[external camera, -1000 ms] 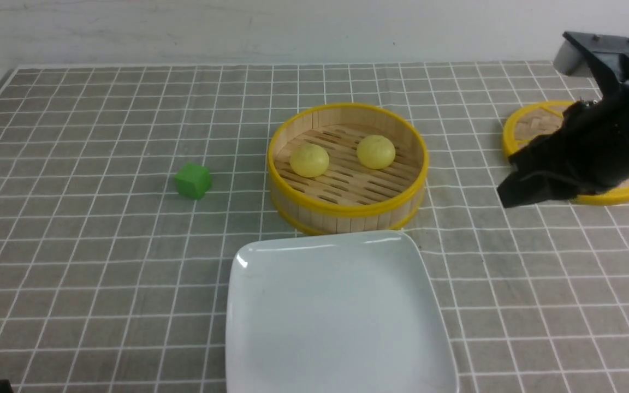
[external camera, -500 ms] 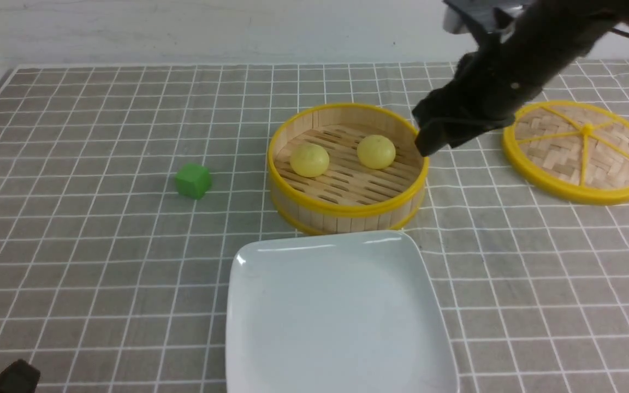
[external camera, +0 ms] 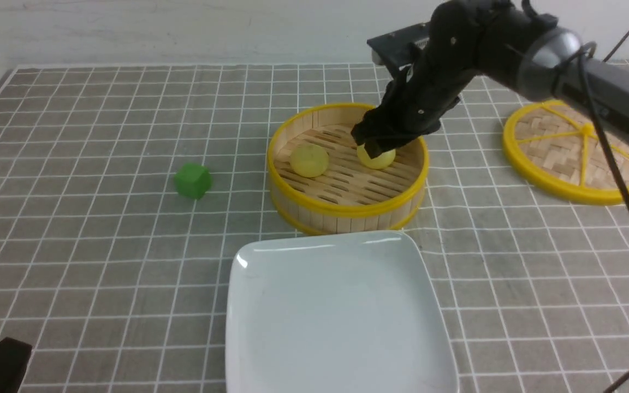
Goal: Put the steamed buns into the plate on the grey tablecloth.
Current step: 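Reach toward a bun in the bamboo steamer with the right gripper, then move the steamed bun from the bamboo steamer onto the white plate with the right gripper, then reach into the bamboo steamer and grasp a bun with the left gripper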
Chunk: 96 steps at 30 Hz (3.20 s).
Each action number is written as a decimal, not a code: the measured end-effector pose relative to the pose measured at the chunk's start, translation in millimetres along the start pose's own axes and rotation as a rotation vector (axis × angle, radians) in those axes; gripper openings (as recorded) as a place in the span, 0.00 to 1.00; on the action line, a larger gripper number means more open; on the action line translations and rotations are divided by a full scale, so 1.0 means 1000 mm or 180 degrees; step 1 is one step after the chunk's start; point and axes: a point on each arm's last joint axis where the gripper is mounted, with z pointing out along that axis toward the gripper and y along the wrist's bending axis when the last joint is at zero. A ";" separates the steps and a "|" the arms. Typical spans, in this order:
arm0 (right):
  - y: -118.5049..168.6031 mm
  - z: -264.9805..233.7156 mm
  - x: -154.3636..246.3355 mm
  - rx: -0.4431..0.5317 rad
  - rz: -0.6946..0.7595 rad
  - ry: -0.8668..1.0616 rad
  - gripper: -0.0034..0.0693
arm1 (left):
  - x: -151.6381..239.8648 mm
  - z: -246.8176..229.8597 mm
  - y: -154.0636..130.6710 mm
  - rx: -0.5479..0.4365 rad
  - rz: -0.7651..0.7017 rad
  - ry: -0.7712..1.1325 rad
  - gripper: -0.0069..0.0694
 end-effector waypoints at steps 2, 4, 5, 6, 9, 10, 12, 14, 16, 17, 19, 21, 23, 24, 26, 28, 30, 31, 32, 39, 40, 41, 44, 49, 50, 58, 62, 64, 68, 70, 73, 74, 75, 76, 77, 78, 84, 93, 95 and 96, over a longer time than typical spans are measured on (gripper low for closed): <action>-0.002 0.010 0.000 0.0024 -0.0006 -0.0060 0.59 | 0.000 0.000 0.000 -0.0001 -0.0017 0.0005 0.40; -0.003 0.016 0.001 0.0041 -0.0014 -0.0082 0.59 | 0.001 0.000 0.000 -0.0014 -0.0025 0.0021 0.40; -0.004 0.021 0.002 0.0062 -0.0028 -0.0095 0.57 | 0.002 0.000 0.001 -0.0048 -0.0032 0.0061 0.40; -0.004 0.023 0.002 0.0070 -0.0033 -0.0097 0.55 | 0.003 0.000 0.003 -0.0101 -0.0033 0.0119 0.40; -0.004 0.025 0.003 0.0076 -0.0038 -0.0097 0.42 | 0.007 -0.002 0.004 -0.0251 -0.0012 0.0297 0.40; -0.004 0.025 0.003 0.0076 -0.0037 -0.0094 0.33 | 0.007 -0.003 0.002 -0.0309 0.0018 0.0376 0.38; -0.004 0.025 0.002 0.0076 -0.0038 -0.0100 0.20 | 0.005 -0.006 -0.004 -0.0323 0.0063 0.0416 0.35; -0.004 0.020 0.000 0.0075 -0.0044 -0.0099 0.08 | 0.002 -0.010 -0.012 -0.0339 0.0125 0.0467 0.31; -0.003 0.008 -0.004 0.0065 -0.0054 -0.0045 0.06 | -0.001 -0.014 -0.019 -0.0367 0.0182 0.0521 0.26; -0.002 0.001 -0.006 0.0064 -0.0062 -0.0024 0.06 | -0.002 -0.016 -0.023 -0.0393 0.0205 0.0561 0.24; 0.000 -0.021 -0.010 0.0045 -0.0074 0.0063 0.06 | -0.005 -0.021 -0.030 -0.0416 0.0265 0.0595 0.22; 0.004 -0.046 -0.013 -0.0003 -0.0074 0.0156 0.06 | -0.008 -0.024 -0.035 -0.0428 0.0316 0.0607 0.21; 0.012 -0.086 -0.019 -0.0138 -0.0050 0.0171 0.06 | -0.011 -0.027 -0.042 -0.0533 0.0367 0.0699 0.21; 0.015 -0.100 -0.020 -0.0200 -0.0040 0.0151 0.06 | -0.013 -0.027 -0.045 -0.0611 0.0411 0.0767 0.21; 0.023 -0.135 -0.024 -0.0330 -0.0032 -0.0008 0.06 | -0.015 -0.025 -0.050 -0.0758 0.0532 0.0913 0.21; 0.031 -0.164 -0.024 -0.0401 -0.0059 -0.0148 0.06 | -0.017 -0.021 -0.054 -0.0944 0.0655 0.1069 0.22; 0.042 -0.181 -0.018 -0.0456 -0.0068 -0.0162 0.06 | -0.020 -0.015 -0.060 -0.1067 0.0819 0.1282 0.22; 0.047 -0.183 -0.012 -0.0476 -0.0070 -0.0099 0.06 | -0.022 -0.012 -0.064 -0.1106 0.0885 0.1346 0.22; 0.054 -0.184 -0.006 -0.0505 -0.0096 -0.0038 0.06 | -0.024 -0.009 -0.067 -0.1160 0.0971 0.1416 0.22; 0.107 -0.157 0.062 -0.0705 -0.0373 0.0814 0.07 | -0.031 0.015 -0.080 -0.1364 0.1404 0.1885 0.23; 0.115 -0.150 0.073 -0.0731 -0.0422 0.0951 0.07 | -0.032 0.019 -0.081 -0.1392 0.1458 0.1956 0.23; 0.125 -0.132 0.095 -0.0741 -0.0478 0.1187 0.07 | -0.033 0.025 -0.081 -0.1442 0.1532 0.2066 0.24; 0.135 -0.108 0.118 -0.0711 -0.0538 0.1243 0.08 | -0.032 0.035 -0.080 -0.1535 0.1604 0.2242 0.25; 0.134 -0.077 0.138 -0.0579 -0.0519 0.1171 0.11 | -0.030 0.049 -0.074 -0.1659 0.1632 0.2422 0.26; 0.133 -0.076 0.139 -0.0572 -0.0516 0.1179 0.11 | -0.030 0.050 -0.074 -0.1656 0.1633 0.2419 0.26; 0.133 -0.051 0.149 -0.0524 -0.0378 0.1307 0.53 | -0.032 0.067 -0.076 -0.1623 0.1637 0.2433 0.35; 0.135 -0.060 0.142 -0.0540 -0.0380 0.1350 0.77 | -0.039 0.077 -0.093 -0.1480 0.1677 0.2457 0.44; 0.136 -0.071 0.132 -0.0543 -0.0428 0.1352 0.83 | -0.043 0.086 -0.103 -0.1413 0.1697 0.2502 0.47; 0.133 -0.113 0.115 -0.0442 -0.0513 0.1330 0.79 | -0.050 0.109 -0.119 -0.1329 0.1754 0.2658 0.52; 0.129 -0.136 0.110 -0.0346 -0.0503 0.1219 0.71 | -0.052 0.124 -0.124 -0.1283 0.1770 0.2722 0.53; 0.124 -0.165 0.108 -0.0233 -0.0437 0.1037 0.52 | -0.054 0.144 -0.134 -0.1153 0.1763 0.2827 0.54; 0.121 -0.174 0.109 -0.0196 -0.0411 0.0983 0.44 | -0.054 0.151 -0.137 -0.1111 0.1738 0.2877 0.54; 0.119 -0.182 0.112 -0.0166 -0.0381 0.0948 0.35 | -0.053 0.159 -0.140 -0.1052 0.1762 0.2937 0.54; 0.117 -0.189 0.115 -0.0152 -0.0350 0.0913 0.28 | -0.052 0.165 -0.143 -0.1014 0.1783 0.2978 0.54; 0.115 -0.194 0.121 -0.0125 -0.0321 0.0920 0.19 | -0.049 0.173 -0.147 -0.0954 0.1840 0.3037 0.54; 0.112 -0.199 0.126 -0.0109 -0.0291 0.0920 0.13 | -0.045 0.180 -0.151 -0.0908 0.1880 0.3084 0.54; 0.095 -0.229 0.180 -0.0009 -0.0013 0.0993 0.03 | -0.007 0.236 -0.193 -0.0538 0.2250 0.3357 0.55; 0.073 -0.254 0.254 -0.0073 0.0449 0.0601 0.03 | 0.051 0.331 -0.206 -0.0507 0.2494 0.3598 0.67; 0.072 -0.256 0.263 -0.0125 0.0484 0.0499 0.03 | 0.064 0.348 -0.204 -0.0521 0.2559 0.3646 0.68; 0.071 -0.256 0.266 -0.0137 0.0490 0.0485 0.03 | 0.070 0.354 -0.203 -0.0494 0.2609 0.3641 0.68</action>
